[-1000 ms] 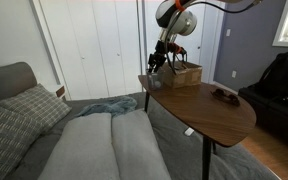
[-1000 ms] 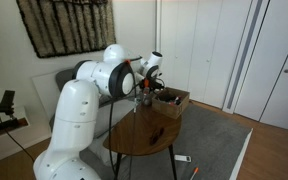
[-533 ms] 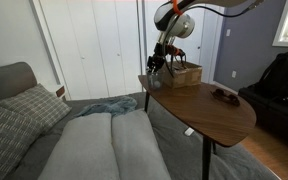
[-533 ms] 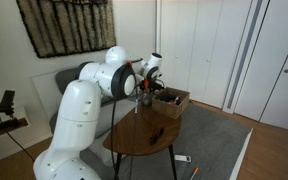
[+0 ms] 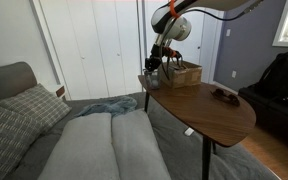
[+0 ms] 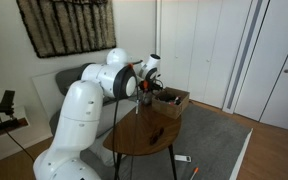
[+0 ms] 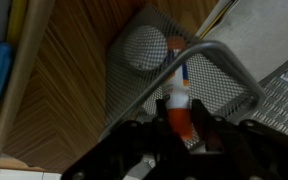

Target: Put the glue stick on the table

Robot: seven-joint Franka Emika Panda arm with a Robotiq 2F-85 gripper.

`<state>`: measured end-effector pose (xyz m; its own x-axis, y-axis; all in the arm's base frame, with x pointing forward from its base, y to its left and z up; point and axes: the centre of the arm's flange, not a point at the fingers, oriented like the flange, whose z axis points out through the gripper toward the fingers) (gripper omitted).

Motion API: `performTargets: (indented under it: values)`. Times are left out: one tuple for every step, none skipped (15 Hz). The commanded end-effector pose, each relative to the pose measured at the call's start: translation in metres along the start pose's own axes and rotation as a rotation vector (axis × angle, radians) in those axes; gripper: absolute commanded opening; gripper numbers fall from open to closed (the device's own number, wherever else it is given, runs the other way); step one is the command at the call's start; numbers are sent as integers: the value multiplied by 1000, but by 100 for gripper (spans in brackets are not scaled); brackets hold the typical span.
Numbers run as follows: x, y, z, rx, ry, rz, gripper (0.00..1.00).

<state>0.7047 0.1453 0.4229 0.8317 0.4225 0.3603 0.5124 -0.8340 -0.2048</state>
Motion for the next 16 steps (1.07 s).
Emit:
performTargets:
  values:
    - [5, -2, 6, -28, 20, -5, 7]
    - [0, -4, -1, -20, 12, -9, 7]
    - [-6, -6, -11, 2, 6, -17, 7]
    - [-13, -7, -28, 1, 12, -25, 7]
    - [-19, -5, -42, 0, 14, -33, 7]
    - [-22, -3, -54, -2, 26, -35, 7]
    - [-26, -1, -69, -13, 42, -31, 7]
    - [-29, 0, -81, -25, 45, -29, 7]
    - [-33, 2, -95, -35, 50, -27, 7]
    - [-35, 3, -108, -38, 61, -25, 7]
    - [-38, 3, -120, -32, 80, -20, 7]
    - [-41, 2, -133, -13, 104, -14, 7]
    - [-44, 1, -150, 11, 143, -5, 7]
    - [-46, 0, -163, 28, 177, 4, 7]
    - [-52, -3, -178, 41, 199, 6, 7]
    - [-59, -6, -191, 39, 210, -3, 7]
